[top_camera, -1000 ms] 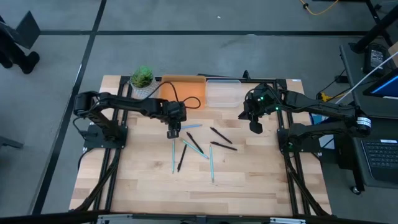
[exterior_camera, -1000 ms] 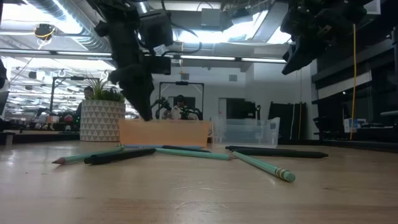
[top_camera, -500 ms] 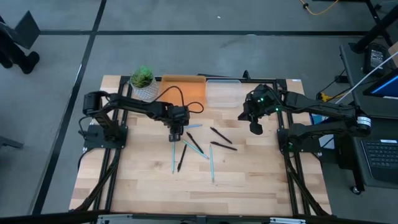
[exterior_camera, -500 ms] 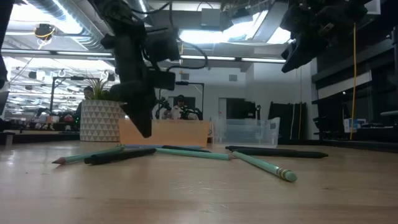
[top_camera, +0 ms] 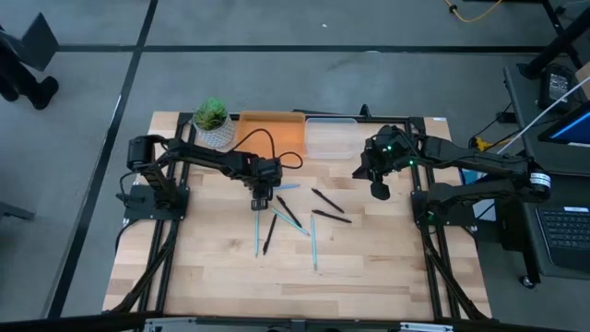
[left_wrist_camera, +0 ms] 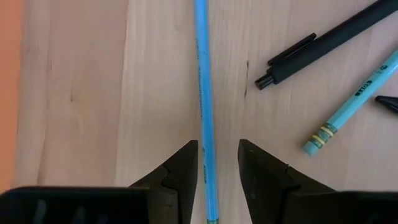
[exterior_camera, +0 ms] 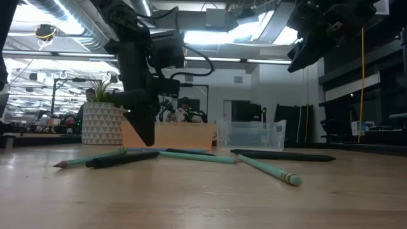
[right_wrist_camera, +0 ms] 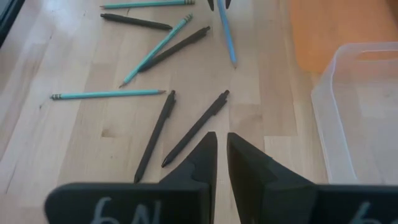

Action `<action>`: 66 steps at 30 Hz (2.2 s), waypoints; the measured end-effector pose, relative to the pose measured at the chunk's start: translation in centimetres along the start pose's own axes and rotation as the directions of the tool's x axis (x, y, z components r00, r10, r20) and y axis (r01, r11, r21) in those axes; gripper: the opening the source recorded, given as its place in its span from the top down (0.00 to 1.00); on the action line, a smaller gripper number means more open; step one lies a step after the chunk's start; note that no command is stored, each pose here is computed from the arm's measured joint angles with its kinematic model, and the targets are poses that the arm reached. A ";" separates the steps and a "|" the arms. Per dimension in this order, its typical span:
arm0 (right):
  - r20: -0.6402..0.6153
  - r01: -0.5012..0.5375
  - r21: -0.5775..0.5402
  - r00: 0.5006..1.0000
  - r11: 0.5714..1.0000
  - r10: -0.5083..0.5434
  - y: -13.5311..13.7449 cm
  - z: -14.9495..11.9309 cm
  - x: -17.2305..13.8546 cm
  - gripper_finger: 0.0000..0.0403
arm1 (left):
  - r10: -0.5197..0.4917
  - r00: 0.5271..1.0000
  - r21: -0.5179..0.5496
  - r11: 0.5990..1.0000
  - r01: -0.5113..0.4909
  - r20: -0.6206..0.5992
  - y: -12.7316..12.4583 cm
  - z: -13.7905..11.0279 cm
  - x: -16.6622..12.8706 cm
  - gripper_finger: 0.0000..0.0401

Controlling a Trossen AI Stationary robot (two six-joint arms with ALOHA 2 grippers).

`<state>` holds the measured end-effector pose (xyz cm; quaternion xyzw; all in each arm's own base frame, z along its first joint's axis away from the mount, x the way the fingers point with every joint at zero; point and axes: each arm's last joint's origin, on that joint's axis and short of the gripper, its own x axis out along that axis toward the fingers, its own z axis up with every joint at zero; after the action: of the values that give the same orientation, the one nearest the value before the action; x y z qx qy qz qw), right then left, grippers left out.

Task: Sort pens & pencils
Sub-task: Put the blue pencil into the orange bin

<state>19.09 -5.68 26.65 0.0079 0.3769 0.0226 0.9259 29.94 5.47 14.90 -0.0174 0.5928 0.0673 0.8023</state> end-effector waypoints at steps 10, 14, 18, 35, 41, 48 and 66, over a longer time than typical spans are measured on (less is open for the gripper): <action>-0.001 0.000 0.003 1.000 1.000 0.000 0.0 0.0 0.0 0.90 | -0.008 1.000 -0.007 1.000 0.007 -0.010 0.0 0.0 0.7 0.73; -0.001 0.000 0.003 1.000 1.000 0.000 0.0 0.0 0.0 0.90 | -0.049 0.999 -0.027 0.998 0.049 -0.021 -0.1 0.0 1.1 0.73; -0.002 0.000 0.003 1.000 1.000 0.000 0.0 0.0 0.0 0.90 | -0.072 0.997 -0.031 0.997 0.070 -0.042 -0.2 0.0 1.8 0.73; -0.001 -0.001 0.004 1.000 1.000 0.001 0.0 0.0 0.0 0.90 | -0.072 0.996 -0.036 0.997 0.070 -0.060 -0.3 -0.2 2.2 0.75; -0.001 -0.001 0.004 1.000 1.000 0.001 0.0 0.0 0.0 0.90 | -0.069 0.996 -0.037 0.997 0.067 -0.058 -0.2 -0.2 2.2 0.81; -0.001 0.000 0.004 1.000 1.000 0.000 0.0 0.0 0.0 0.90 | -0.070 0.996 -0.036 0.997 0.068 -0.054 -0.2 -0.2 2.2 0.91; -0.002 -0.001 0.004 1.000 1.000 0.001 0.0 0.0 0.0 0.90 | -0.073 0.996 -0.037 0.997 0.071 -0.058 -0.2 -0.2 2.2 0.97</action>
<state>19.10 -5.68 26.63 0.0097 0.3777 0.0222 0.9256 30.43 5.39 12.68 -0.0546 0.6140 0.0481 0.7859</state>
